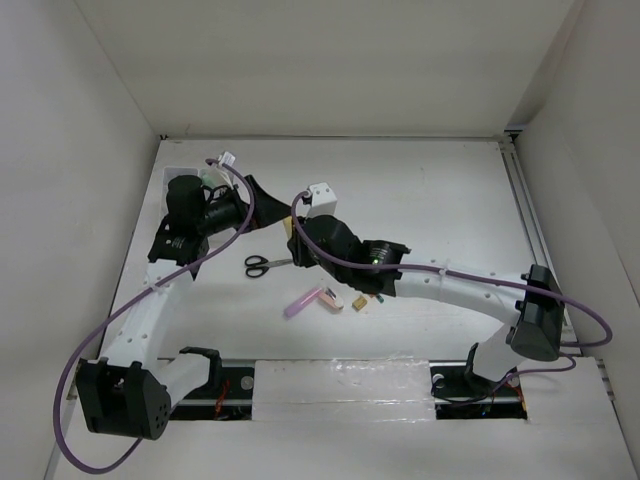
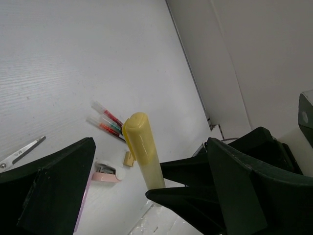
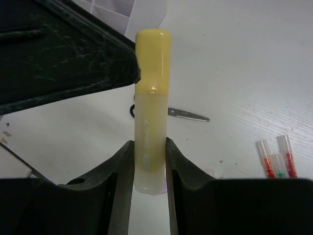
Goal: Sort the stationery into containers
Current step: Pick up the pen from the center of the board.
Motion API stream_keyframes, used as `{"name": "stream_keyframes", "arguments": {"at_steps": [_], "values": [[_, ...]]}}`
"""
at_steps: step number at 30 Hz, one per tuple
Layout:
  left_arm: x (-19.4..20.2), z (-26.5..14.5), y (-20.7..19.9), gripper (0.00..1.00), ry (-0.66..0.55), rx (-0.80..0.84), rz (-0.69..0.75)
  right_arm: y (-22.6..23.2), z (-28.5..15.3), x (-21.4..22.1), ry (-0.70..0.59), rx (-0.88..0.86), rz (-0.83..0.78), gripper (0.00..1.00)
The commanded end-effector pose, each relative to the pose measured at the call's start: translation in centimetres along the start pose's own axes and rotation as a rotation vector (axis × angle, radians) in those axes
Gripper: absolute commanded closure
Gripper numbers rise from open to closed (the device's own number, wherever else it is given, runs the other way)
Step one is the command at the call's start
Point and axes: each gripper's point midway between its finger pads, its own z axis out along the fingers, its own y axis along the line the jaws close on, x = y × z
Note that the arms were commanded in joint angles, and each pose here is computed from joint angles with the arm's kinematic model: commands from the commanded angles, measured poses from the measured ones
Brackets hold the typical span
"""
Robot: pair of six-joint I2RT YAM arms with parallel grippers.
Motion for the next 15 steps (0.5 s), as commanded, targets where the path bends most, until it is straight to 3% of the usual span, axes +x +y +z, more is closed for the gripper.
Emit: {"name": "stream_keyframes", "arguments": {"at_steps": [1,3,6,7,9,15], "values": [[-0.3,-0.1,-1.2,0.06,-0.010,0.063,0.036,3.2,-1.8,-4.5,-0.120,-0.103,0.045,1.00],[-0.2,0.1,-1.0,0.14,-0.005,0.059,0.030,3.7,-1.8,-4.6,-0.120,-0.128,0.041,1.00],[-0.6,0.1,-1.1,0.34,-0.016,0.056,0.036,4.4,-1.9,-4.9,-0.124,-0.162,0.049,1.00],[-0.6,0.2,-0.9,0.36,-0.011,0.052,0.030,4.9,-2.6,-5.3,-0.138,-0.180,0.057,1.00],[-0.5,0.5,-0.6,0.52,-0.004,0.047,0.021,5.1,-2.8,-5.5,-0.148,-0.197,0.064,1.00],[-0.3,0.6,-1.1,0.85,0.011,0.095,0.032,4.5,-2.6,-6.0,-0.174,-0.164,0.074,1.00]]}}
